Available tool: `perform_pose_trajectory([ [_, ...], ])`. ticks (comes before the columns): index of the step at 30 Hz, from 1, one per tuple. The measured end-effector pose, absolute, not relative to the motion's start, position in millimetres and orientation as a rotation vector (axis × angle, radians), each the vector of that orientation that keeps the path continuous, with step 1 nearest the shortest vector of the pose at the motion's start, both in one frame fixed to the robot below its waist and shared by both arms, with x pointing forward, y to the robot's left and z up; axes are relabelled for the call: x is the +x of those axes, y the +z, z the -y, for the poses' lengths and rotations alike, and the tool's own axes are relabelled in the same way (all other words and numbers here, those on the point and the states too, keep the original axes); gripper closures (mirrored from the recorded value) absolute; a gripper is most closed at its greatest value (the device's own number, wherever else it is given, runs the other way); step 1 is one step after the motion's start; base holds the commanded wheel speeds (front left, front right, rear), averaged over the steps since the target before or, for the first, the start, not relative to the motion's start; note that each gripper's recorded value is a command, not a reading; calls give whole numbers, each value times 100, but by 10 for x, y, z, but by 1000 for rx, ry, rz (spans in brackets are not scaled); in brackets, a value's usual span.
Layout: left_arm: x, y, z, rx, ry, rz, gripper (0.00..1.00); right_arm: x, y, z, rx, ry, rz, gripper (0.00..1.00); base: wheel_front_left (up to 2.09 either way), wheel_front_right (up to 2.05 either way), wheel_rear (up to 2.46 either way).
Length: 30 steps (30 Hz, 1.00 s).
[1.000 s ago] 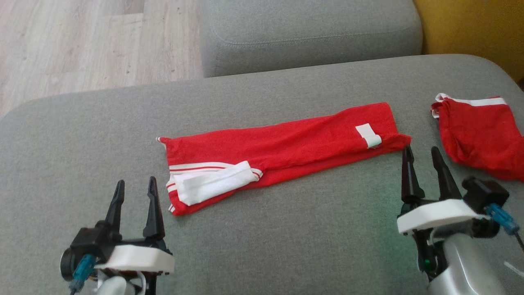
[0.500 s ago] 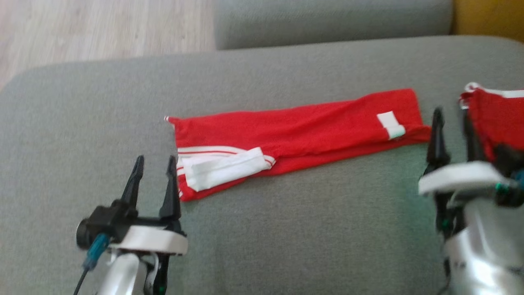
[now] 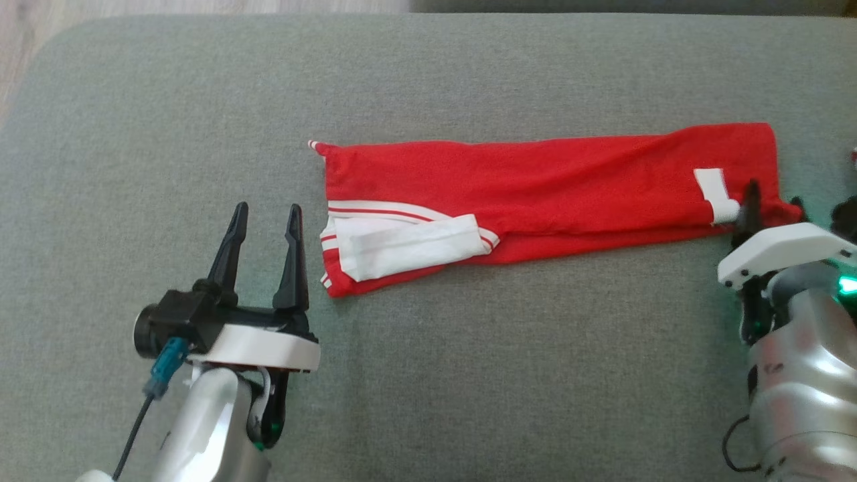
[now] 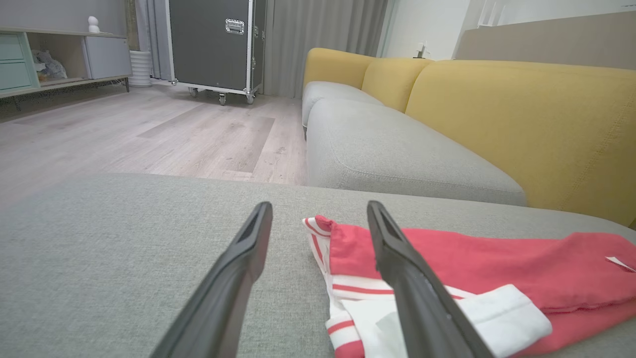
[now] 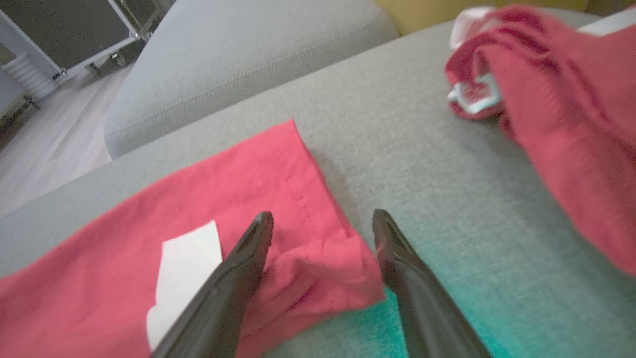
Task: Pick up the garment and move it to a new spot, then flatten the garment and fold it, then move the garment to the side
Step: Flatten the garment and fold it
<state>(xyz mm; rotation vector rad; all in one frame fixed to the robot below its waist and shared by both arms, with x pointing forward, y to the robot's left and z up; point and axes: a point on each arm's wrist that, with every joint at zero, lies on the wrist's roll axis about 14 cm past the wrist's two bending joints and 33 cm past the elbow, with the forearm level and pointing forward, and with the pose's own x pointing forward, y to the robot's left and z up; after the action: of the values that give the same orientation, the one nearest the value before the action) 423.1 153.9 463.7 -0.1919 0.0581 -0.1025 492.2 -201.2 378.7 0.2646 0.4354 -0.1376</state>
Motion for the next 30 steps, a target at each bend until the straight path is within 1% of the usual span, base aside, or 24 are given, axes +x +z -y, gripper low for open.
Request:
perform_pose_trajectory([
  [4, 4248, 4629, -1543, -190, -106, -60, 0, 4865, 3639, 2005, 261, -146, -495, 0, 0, 0, 0],
  [9, 4267, 4609, -1534, -190, -109, -63, 0, 4895, 3642, 2012, 257, -149, -503, 0, 0, 0, 0],
  [10, 4273, 4610, -1535, -189, -109, -63, 0, 4895, 3646, 2014, 254, -149, -500, 10, 0, 0, 0],
  [11, 4278, 4610, -1535, -186, -109, -62, 0, 4892, 3651, 2018, 250, -149, -497, 95, 0, 0, 0],
  [12, 4284, 4612, -1536, -187, -108, -61, 0, 4891, 3660, 2021, 245, -147, -492, 100, 0, 0, 0],
  [25, 4299, 4808, -1426, -201, -136, -8, 0, 4813, 3999, 2253, 224, -184, -371, 100, 0, 0, 0],
  [30, 4233, 4861, -1358, -205, -155, 3, 0, 4674, 4131, 2587, 215, -251, -322, 100, 0, 0, 0],
])
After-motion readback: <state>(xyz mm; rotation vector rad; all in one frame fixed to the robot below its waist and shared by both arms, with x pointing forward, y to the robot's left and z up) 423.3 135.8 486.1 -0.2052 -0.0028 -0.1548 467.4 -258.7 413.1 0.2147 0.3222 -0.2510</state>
